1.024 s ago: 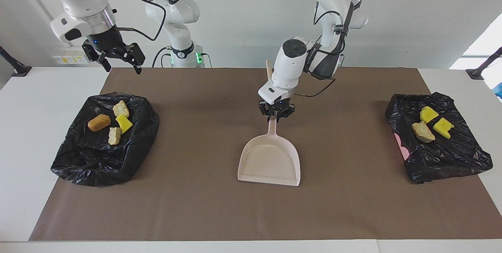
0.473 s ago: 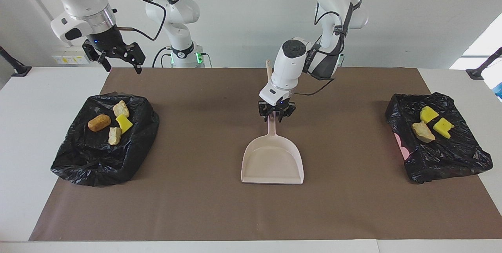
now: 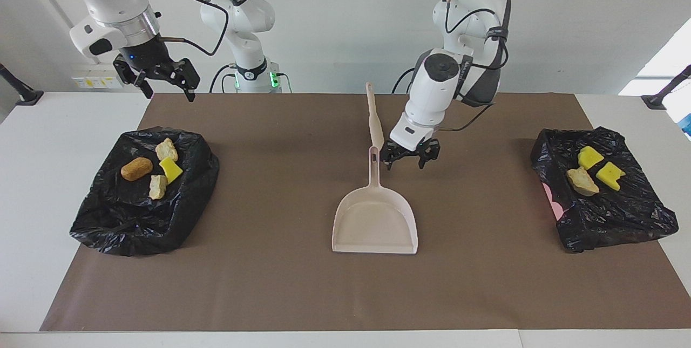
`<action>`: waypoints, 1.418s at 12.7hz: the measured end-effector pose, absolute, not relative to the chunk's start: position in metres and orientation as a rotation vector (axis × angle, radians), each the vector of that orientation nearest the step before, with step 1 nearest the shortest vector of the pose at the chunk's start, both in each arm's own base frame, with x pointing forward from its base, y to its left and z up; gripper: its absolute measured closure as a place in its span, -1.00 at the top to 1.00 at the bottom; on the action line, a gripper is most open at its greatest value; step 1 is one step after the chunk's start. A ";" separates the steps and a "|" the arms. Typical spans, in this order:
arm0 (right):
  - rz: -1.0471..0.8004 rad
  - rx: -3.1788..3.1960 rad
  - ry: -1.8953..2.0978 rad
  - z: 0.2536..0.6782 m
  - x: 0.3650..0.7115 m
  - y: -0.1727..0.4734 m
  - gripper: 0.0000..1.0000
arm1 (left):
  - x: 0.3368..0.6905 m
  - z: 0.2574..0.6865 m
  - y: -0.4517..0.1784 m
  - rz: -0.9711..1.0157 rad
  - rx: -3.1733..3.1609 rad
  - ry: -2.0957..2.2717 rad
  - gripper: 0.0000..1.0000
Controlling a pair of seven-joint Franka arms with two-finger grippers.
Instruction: Sweep and dump trash in bin
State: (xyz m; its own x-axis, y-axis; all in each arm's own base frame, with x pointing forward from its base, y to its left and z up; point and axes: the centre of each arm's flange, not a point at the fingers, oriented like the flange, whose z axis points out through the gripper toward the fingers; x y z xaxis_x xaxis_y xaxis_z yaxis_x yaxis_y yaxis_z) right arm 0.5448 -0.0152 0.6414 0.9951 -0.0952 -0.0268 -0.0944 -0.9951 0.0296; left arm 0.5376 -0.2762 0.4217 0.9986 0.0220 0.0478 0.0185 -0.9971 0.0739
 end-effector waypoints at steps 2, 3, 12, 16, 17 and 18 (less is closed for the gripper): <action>-0.044 3.109 -0.148 0.641 0.545 -0.015 1.00 | 0.544 0.453 -0.229 0.066 3.083 -0.021 1.00; -0.044 3.109 -0.148 0.641 0.545 -0.015 1.00 | 0.545 0.470 -0.203 0.065 3.090 -0.057 1.00; -0.044 3.109 -0.148 0.641 0.545 -0.015 1.00 | 0.540 0.565 -0.070 -0.051 3.135 -0.256 1.00; -0.044 3.109 -0.148 0.641 0.545 -0.015 1.00 | 0.529 0.632 -0.064 -0.054 3.172 -0.257 1.00; -0.044 3.109 -0.148 0.641 0.545 -0.015 1.00 | 0.525 0.647 -0.063 -0.056 3.175 -0.254 1.00; -0.044 3.109 -0.148 0.641 0.545 -0.015 1.00 | 0.522 0.658 -0.062 -0.049 3.177 -0.252 1.00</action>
State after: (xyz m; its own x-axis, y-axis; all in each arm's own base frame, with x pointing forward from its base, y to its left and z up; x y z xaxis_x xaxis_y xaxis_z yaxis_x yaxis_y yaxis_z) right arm 0.5448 -0.0152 0.6415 0.9951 -0.0952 -0.0266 -0.0944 -0.9951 0.0296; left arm 0.5224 -0.0625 0.6576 0.9870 -0.1569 -0.0345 -0.1583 -0.9865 -0.0431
